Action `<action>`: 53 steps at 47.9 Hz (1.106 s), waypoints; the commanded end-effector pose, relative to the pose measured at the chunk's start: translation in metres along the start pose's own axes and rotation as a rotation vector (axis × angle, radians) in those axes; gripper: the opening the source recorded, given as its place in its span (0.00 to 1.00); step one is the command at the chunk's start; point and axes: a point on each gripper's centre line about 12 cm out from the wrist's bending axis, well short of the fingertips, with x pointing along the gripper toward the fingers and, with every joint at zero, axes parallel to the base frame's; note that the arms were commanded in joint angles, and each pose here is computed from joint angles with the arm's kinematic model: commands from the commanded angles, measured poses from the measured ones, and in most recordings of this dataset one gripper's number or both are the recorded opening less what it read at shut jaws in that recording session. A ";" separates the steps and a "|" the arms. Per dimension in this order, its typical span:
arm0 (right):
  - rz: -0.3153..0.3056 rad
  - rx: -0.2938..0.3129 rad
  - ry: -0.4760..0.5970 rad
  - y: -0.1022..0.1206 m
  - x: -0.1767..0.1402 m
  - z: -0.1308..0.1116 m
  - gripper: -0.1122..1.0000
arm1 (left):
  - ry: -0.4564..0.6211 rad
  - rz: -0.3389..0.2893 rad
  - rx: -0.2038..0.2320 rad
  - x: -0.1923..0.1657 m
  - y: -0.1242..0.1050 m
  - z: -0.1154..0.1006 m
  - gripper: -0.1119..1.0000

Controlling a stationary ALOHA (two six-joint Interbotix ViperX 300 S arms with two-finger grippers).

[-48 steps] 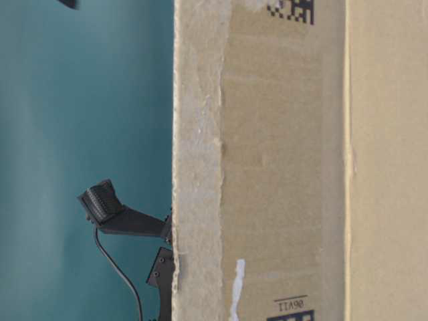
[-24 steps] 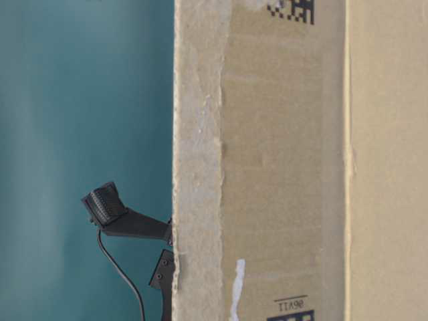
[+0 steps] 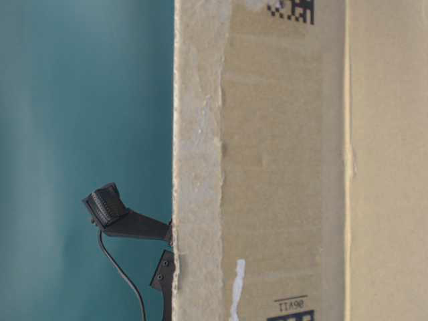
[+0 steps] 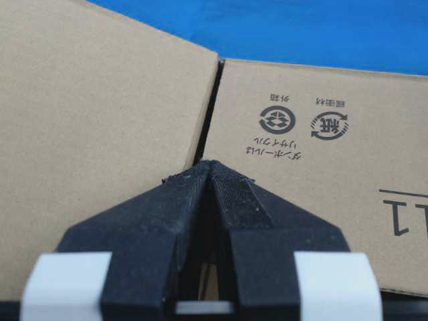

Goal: Close the cardboard box.
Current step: 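Push the near long flap up and over with the right gripper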

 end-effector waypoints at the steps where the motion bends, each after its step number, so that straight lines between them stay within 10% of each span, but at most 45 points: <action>1: 0.004 0.001 -0.018 0.001 0.000 0.003 0.10 | -0.023 0.002 -0.001 -0.003 0.001 0.008 0.10; 13: -0.011 0.004 -0.033 -0.004 -0.005 0.006 0.10 | -0.026 -0.002 0.000 -0.003 -0.001 0.009 0.10; 35: -0.232 0.083 -0.103 -0.072 -0.021 0.017 0.10 | -0.027 -0.011 0.002 -0.003 -0.005 0.010 0.10; 53: -0.351 0.173 0.067 -0.110 -0.009 -0.023 0.10 | -0.027 -0.011 0.005 -0.003 -0.005 0.010 0.10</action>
